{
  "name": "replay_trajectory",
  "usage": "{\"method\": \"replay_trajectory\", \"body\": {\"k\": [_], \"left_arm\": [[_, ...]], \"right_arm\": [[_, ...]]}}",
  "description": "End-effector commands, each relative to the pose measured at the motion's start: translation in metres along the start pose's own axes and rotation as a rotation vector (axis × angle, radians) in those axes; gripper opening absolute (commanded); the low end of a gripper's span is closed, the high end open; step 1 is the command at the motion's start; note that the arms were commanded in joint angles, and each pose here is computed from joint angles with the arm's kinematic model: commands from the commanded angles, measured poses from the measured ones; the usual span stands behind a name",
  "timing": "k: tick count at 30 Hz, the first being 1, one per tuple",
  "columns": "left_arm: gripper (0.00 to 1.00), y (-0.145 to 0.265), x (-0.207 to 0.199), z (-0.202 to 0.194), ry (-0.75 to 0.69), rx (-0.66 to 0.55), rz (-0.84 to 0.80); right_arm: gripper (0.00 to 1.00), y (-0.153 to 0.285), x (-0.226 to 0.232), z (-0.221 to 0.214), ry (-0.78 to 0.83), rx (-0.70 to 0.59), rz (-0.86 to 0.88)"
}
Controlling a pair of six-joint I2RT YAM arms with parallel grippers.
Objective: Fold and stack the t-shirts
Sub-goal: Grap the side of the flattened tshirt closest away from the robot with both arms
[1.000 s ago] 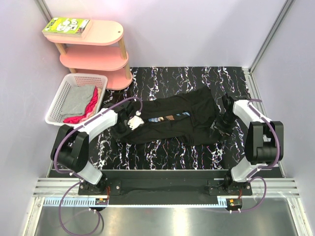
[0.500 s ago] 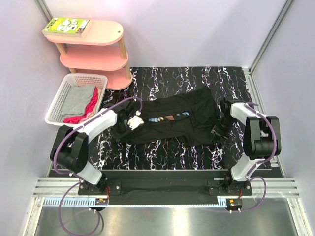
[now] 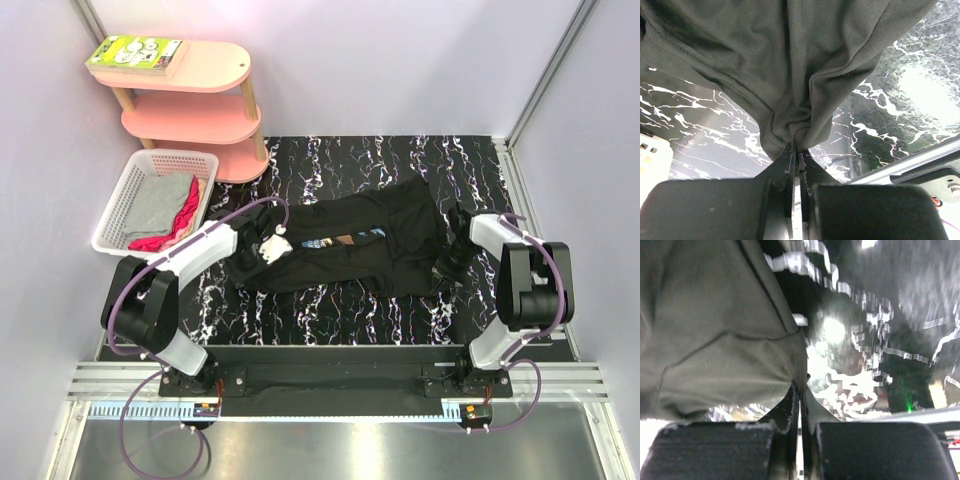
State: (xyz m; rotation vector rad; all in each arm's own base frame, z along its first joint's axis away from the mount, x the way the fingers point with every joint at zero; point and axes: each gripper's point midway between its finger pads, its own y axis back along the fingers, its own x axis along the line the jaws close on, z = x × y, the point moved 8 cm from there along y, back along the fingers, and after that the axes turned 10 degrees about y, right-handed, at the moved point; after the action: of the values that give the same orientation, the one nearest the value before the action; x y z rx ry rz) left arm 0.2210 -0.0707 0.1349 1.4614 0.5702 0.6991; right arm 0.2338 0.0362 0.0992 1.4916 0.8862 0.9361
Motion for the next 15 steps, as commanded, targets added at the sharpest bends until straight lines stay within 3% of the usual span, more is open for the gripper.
{"method": "replay_trajectory", "body": {"k": [1, 8, 15], "left_arm": [[0.04, 0.01, -0.001, -0.004, 0.014, -0.029, 0.006], [0.03, 0.021, -0.006, -0.022, -0.009, -0.026, 0.005], [0.03, 0.026, -0.007, -0.051, -0.029, 0.008, 0.013]], "right_arm": [[0.0, 0.022, -0.004, -0.023, 0.015, 0.0, 0.065], [0.0, 0.042, -0.001, -0.065, -0.019, 0.093, 0.156], [0.0, 0.06, -0.001, -0.079, -0.031, 0.096, 0.192]]}}
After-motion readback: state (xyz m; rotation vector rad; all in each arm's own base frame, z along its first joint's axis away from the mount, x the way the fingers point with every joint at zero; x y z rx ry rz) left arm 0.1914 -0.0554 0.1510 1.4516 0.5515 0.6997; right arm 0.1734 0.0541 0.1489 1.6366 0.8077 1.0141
